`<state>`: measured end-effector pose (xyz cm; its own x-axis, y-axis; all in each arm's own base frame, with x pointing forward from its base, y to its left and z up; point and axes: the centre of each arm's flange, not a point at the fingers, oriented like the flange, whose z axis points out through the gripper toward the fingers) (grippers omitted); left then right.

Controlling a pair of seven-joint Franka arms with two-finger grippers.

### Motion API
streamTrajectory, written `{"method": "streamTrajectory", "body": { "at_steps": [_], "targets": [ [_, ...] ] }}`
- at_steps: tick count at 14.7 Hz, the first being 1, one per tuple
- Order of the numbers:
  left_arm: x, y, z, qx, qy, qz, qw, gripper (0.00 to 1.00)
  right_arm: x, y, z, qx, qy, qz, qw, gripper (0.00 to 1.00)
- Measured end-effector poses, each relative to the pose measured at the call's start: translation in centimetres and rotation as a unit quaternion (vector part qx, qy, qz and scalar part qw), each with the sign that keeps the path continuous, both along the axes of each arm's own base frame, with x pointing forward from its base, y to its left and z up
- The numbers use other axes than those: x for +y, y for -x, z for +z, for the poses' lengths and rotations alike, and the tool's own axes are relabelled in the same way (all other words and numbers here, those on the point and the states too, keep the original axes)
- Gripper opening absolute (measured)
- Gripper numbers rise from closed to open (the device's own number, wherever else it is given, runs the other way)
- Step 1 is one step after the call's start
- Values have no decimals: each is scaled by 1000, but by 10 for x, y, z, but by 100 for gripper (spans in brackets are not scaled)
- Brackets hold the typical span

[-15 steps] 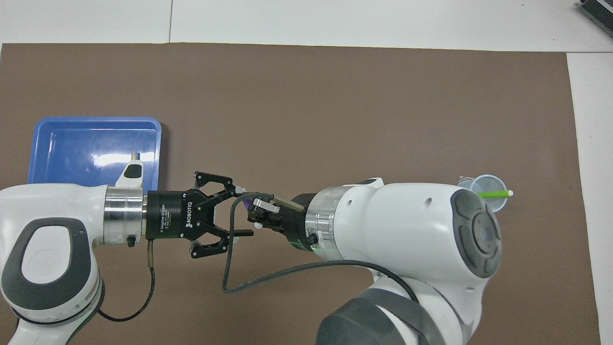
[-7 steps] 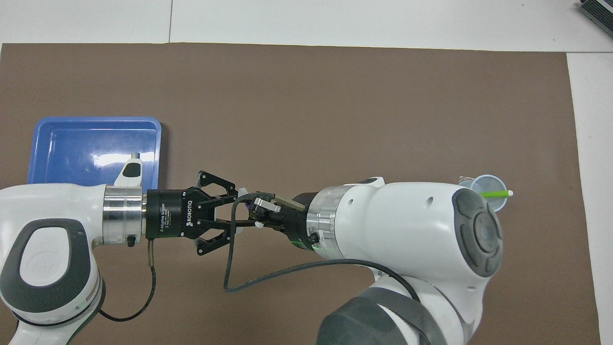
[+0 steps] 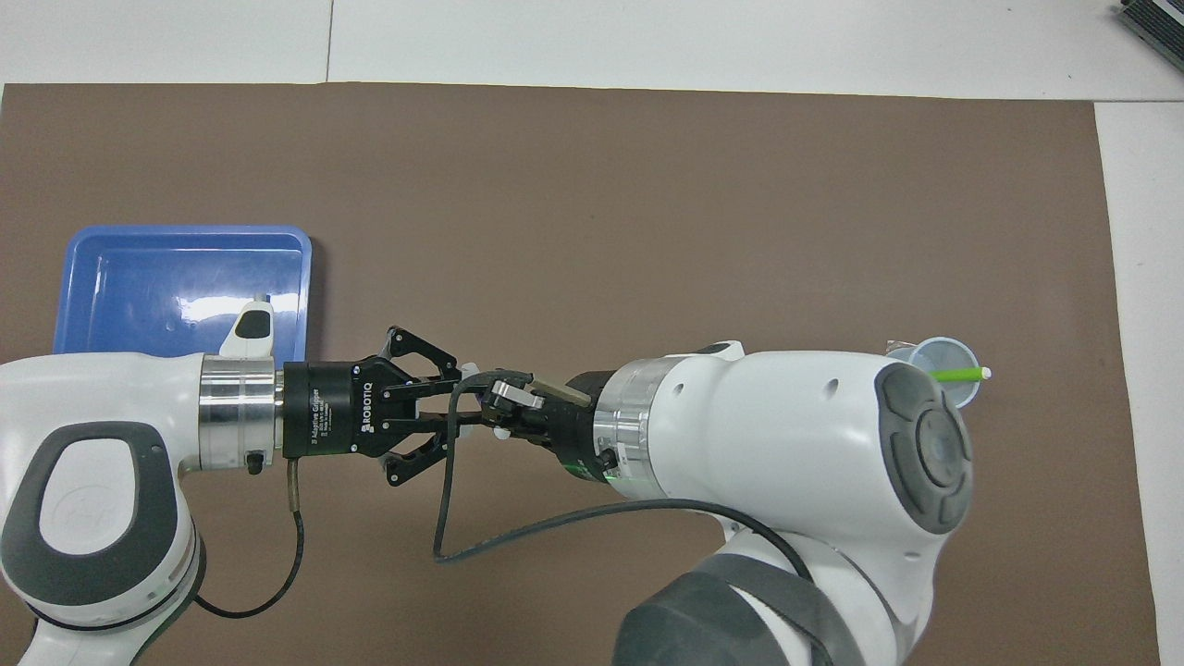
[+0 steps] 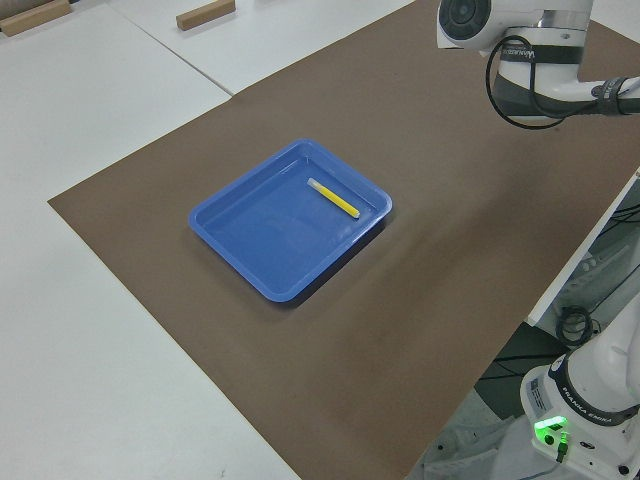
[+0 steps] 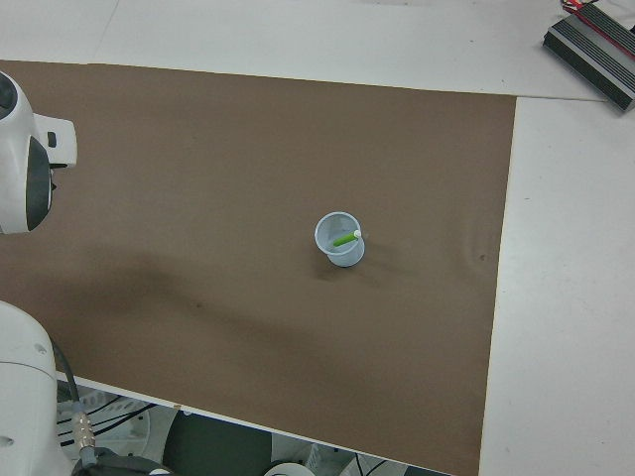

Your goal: Right arm passes pens to left for tray arrangement

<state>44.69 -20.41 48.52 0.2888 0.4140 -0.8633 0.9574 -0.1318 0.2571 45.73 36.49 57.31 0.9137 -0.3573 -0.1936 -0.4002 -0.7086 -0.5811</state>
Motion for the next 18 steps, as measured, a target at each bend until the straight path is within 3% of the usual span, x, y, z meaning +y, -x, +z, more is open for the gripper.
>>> {"method": "streamTrajectory", "body": {
  "at_steps": [7, 10, 14, 17, 18],
  "targets": [
    [-7, 2, 2, -3, -5, 1, 1000, 19, -7, -2, 1, 0, 1, -6, 1000, 18],
    [-10, 4, 2, 4, -5, 0, 1000, 19, -8, -2, 1, -1, 1, -7, 1000, 25],
    [-15, 6, 4, 6, -6, -3, 1000, 19, -18, -10, 1, -9, 5, -10, 1000, 68],
    [-15, 7, 4, 3, -11, -6, 1000, 19, -49, -31, -3, -68, 45, 31, 996, 99],
    [-15, 7, 5, -4, -24, -16, 1000, 19, -61, -38, -6, -82, 57, 49, 994, 100]
  ]
}}
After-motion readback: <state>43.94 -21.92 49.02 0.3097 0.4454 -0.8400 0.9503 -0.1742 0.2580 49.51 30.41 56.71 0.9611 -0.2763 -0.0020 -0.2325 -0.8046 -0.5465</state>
